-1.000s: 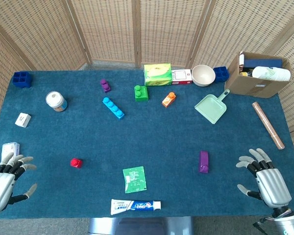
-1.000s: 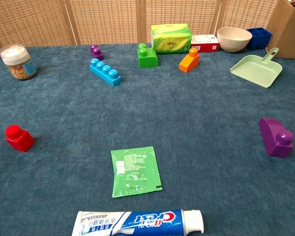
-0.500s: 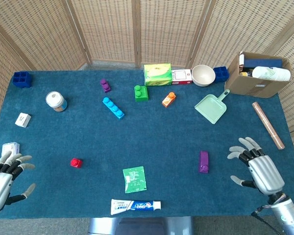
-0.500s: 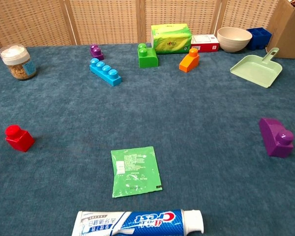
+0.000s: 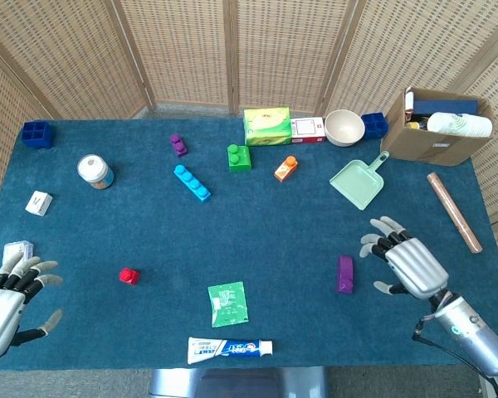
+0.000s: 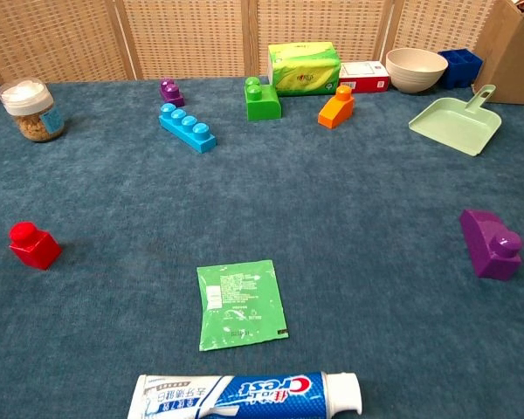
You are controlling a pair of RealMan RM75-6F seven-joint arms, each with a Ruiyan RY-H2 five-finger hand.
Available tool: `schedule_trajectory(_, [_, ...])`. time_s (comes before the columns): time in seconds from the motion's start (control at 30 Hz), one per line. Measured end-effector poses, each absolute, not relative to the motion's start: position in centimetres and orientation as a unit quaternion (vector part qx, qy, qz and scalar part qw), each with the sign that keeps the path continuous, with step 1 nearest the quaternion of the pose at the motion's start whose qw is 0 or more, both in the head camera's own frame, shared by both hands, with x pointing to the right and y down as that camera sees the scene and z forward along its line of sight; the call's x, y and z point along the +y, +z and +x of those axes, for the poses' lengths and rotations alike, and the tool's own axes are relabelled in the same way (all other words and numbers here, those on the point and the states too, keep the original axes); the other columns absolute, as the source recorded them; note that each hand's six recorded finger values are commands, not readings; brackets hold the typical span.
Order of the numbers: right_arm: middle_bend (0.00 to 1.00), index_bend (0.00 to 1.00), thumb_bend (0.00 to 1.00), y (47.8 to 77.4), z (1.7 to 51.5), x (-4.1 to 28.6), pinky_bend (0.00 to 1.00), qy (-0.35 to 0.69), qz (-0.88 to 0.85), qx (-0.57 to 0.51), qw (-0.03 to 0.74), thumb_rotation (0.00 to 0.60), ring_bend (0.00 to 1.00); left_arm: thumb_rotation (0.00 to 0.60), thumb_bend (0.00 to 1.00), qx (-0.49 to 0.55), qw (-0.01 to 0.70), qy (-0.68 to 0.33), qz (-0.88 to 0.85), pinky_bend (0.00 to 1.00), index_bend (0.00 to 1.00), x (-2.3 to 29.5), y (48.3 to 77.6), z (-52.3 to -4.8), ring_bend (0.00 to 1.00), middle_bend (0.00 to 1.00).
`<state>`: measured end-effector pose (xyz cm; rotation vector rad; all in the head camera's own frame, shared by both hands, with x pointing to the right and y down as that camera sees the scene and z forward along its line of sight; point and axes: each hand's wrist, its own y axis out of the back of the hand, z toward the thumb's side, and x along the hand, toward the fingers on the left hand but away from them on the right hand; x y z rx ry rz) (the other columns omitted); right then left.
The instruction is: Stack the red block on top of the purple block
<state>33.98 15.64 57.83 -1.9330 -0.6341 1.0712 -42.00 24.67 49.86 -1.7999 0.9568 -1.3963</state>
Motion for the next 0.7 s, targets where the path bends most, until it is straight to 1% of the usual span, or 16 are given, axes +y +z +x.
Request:
schedule_trajectory(0.23, [0.30, 0.40, 0.00, 59.2, 32.8, 14.9, 0.11, 0.411, -0.768, -0.207, 0.446, 0.600, 0.08, 0.529, 0.37, 0.355, 0.328, -0.532, -0.695, 0.00, 0.35, 24.4, 49.6, -41.3, 0.16, 0.24])
schedule_trajectory(0.4, [0.29, 0.40, 0.00, 61.0, 31.5, 14.7, 0.11, 0.402, -0.770, -0.149, 0.472, 0.600, 0.08, 0.533, 0.38, 0.351, 0.325, -0.532, -0.699, 0.00, 0.35, 24.3, 49.5, -41.0, 0.16, 0.24])
schedule_trajectory(0.57, [0.29, 0.40, 0.00, 62.0, 30.8, 14.8, 0.11, 0.396, -0.775, -0.121, 0.478, 0.600, 0.07, 0.528, 0.38, 0.353, 0.324, -0.533, -0.698, 0.00, 0.35, 24.3, 49.2, -41.2, 0.16, 0.24])
schedule_trajectory(0.7, [0.29, 0.40, 0.00, 62.5, 30.7, 14.8, 0.11, 0.394, -0.776, -0.109, 0.480, 0.600, 0.07, 0.537, 0.38, 0.354, 0.322, -0.533, -0.698, 0.00, 0.35, 24.4, 49.1, -41.2, 0.16, 0.24])
